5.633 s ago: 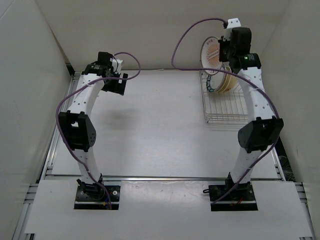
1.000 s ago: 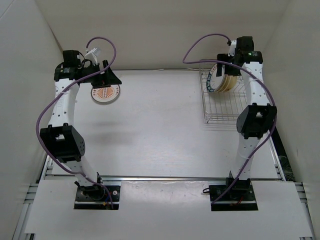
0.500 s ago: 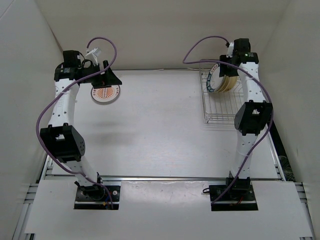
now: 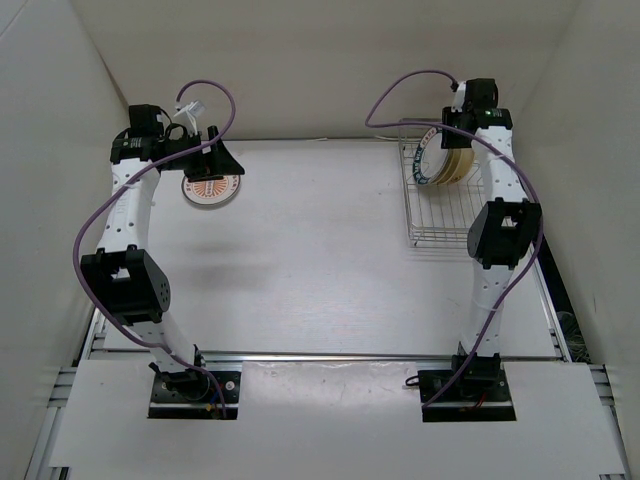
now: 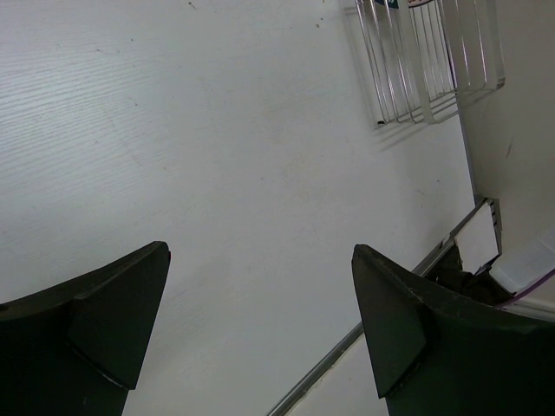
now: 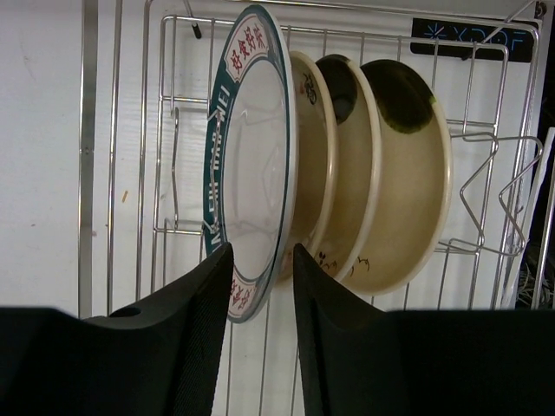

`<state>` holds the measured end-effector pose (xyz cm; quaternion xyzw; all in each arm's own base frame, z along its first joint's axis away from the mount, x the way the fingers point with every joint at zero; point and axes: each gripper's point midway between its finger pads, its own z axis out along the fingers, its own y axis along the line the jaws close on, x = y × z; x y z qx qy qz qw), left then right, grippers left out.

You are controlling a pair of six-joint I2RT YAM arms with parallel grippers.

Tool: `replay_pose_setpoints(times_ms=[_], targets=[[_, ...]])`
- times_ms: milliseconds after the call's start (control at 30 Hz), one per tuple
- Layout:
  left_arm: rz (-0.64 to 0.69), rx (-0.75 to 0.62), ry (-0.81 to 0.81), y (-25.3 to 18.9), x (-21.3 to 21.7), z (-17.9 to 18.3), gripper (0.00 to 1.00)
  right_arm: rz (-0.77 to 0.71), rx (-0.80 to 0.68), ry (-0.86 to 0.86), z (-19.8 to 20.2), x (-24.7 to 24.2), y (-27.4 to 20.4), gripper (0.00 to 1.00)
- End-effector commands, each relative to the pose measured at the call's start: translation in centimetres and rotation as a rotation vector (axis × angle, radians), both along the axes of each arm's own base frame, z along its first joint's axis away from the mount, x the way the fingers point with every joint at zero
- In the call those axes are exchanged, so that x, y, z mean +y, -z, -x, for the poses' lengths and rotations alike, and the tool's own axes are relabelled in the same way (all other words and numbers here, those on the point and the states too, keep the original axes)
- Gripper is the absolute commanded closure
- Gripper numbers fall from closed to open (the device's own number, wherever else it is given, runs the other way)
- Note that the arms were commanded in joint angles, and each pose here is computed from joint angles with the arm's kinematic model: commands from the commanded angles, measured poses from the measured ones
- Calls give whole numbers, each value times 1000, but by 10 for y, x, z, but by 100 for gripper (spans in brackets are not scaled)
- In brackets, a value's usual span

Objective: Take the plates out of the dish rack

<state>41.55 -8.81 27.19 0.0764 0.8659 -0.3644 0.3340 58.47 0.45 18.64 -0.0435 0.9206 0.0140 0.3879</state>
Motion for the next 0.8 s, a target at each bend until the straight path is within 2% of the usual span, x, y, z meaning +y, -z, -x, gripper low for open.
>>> replay_pose_setpoints(times_ms=[0, 133, 167, 233, 267, 300, 500, 667, 767], targets=[[-8, -6, 8, 3, 1, 0, 3, 1, -56, 19, -12, -4, -7, 62], [-13, -12, 13, 3, 2, 0, 3, 1, -36, 19, -13, -4, 5, 70], [-13, -12, 13, 3, 2, 0, 3, 1, -36, 19, -13, -4, 5, 79], [-20, -2, 6, 5, 3, 1, 3, -5, -45, 12, -14, -3, 1, 89], [-20, -2, 6, 5, 3, 1, 3, -12, -45, 19, -14, -2, 1, 98], [-20, -2, 6, 5, 3, 1, 3, -12, -45, 19, -14, -2, 1, 100], [-20, -2, 6, 5, 3, 1, 3, -26, -75, 17, -14, 0, -15, 100], [-25, -8, 11, 6, 3, -2, 3, -11, -174, 41, -12, -1, -63, 100], [-26, -17, 11, 2, 3, 0, 3, 48, -257, 99, -7, -11, -100, 100]])
